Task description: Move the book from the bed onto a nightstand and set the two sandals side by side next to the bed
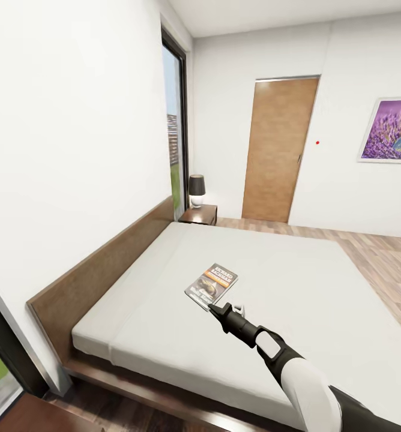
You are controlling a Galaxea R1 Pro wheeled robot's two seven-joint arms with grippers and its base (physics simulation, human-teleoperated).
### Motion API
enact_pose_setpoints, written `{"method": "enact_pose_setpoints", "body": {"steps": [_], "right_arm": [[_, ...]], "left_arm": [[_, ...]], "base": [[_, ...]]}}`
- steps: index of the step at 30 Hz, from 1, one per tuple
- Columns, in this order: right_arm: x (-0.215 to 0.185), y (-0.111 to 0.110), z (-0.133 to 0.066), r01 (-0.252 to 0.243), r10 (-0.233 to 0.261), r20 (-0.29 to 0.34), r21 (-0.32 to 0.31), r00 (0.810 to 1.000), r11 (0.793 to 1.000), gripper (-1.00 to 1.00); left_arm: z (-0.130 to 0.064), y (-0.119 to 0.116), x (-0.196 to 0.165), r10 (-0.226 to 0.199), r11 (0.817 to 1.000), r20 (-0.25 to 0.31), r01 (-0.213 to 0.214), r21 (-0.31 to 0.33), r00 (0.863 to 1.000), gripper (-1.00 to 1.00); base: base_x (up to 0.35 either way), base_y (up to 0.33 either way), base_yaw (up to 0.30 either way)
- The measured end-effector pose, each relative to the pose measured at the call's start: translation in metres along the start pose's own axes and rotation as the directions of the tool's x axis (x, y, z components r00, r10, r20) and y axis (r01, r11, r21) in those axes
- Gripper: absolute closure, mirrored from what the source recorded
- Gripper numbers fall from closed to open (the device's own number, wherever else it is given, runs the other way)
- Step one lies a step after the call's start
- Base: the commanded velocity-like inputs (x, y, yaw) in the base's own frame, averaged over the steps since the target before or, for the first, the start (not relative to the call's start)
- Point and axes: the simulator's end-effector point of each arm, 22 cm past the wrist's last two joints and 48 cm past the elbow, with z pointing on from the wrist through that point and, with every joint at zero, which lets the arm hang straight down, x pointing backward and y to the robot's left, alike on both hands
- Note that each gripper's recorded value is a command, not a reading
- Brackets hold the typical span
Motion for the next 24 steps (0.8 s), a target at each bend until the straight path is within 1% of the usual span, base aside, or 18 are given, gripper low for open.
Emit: {"method": "enact_pose_setpoints", "body": {"steps": [8,13,17,20,24], "right_arm": [[0.0,0.0,0.0,0.0,0.0,0.0,0.0,1.0,1.0,1.0],[0.0,0.0,0.0,0.0,0.0,0.0,-0.001,1.0,1.0,1.0],[0.0,0.0,0.0,0.0,0.0,0.0,-0.001,1.0,1.0,1.0],[0.0,0.0,0.0,0.001,-0.001,0.0,-0.001,1.0,1.0,1.0],[0.0,0.001,0.0,0.0,0.0,0.0,-0.002,1.0,1.0,1.0]], "left_arm": [[-0.001,-0.002,0.0,0.005,1.0,0.002,-0.005,0.003,1.0,-1.0],[-0.002,-0.009,0.0,0.033,0.999,0.009,-0.033,0.008,0.999,-1.0],[-0.003,-0.011,0.0,0.045,0.999,0.012,-0.045,0.01,0.999,-1.0],[-0.003,-0.012,0.0,0.05,0.999,0.014,-0.05,0.01,0.999,-1.0],[-0.003,-0.012,0.0,0.055,0.998,0.016,-0.055,0.011,0.998,-1.0]], "base": [[0.0,0.0,0.0],[0.0,0.0,0.0],[0.007,-0.008,0.005],[0.058,-0.104,0.06],[0.093,-0.199,0.128]]}}
